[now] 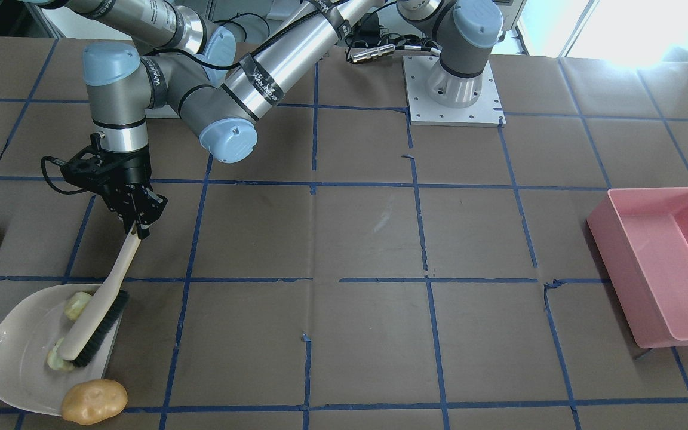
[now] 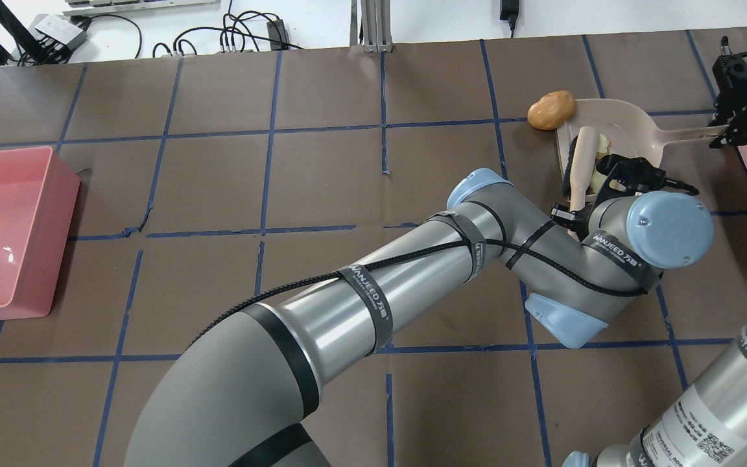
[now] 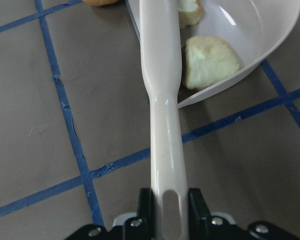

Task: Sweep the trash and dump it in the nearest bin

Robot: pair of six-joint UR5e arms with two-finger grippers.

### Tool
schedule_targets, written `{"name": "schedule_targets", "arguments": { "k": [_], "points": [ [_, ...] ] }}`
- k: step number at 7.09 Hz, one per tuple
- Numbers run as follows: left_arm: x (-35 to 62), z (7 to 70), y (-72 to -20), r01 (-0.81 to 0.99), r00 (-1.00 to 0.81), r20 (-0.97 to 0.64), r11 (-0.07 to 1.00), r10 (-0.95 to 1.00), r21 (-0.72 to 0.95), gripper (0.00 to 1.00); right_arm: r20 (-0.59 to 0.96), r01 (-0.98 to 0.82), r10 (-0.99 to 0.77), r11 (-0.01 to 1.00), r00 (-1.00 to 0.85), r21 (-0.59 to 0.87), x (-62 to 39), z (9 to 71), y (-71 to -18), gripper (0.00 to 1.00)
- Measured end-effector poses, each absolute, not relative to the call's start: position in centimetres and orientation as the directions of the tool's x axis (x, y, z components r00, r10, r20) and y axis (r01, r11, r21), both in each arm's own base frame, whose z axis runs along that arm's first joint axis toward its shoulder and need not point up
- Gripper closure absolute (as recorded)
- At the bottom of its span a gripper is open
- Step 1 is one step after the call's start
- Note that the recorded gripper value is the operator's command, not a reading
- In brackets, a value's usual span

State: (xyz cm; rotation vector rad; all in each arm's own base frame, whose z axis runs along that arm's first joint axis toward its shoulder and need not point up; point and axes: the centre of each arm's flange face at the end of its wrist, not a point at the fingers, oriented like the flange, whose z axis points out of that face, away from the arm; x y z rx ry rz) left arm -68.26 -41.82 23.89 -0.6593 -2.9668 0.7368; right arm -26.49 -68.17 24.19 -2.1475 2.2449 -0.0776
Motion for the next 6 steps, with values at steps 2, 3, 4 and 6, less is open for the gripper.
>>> {"name": "schedule_targets", "arguments": {
  "k": [2, 3, 4, 6],
  "points": [
    [-68.3, 24.5, -41.9, 0.443, -0.887, -0.103, 0.767, 0.451, -0.464, 1.00, 0.010, -0.997, -0.999, 0.044, -0.045, -0.060, -26.5, 24.2, -68.2, 1.00],
    [-68.3, 24.8, -41.8, 0.460, -0.878, -0.110, 0.755, 0.466, -0.467, 1.00, 0.010, -0.997, -0.999, 0.044, -0.045, -0.060, -26.5, 24.2, -68.2, 1.00],
    [-68.2, 25.7, -41.8, 0.462, -0.875, -0.110, 0.749, 0.471, -0.475, 1.00, 0.009, -0.997, -0.999, 0.044, -0.045, -0.060, -26.5, 24.1, -68.2, 1.00],
    [-67.6, 29.0, -41.1, 0.426, -0.888, -0.072, 0.754, 0.455, -0.500, 1.00, 0.009, -0.997, -0.999, 0.044, -0.045, -0.061, -26.5, 24.1, -68.2, 1.00]
  ]
}}
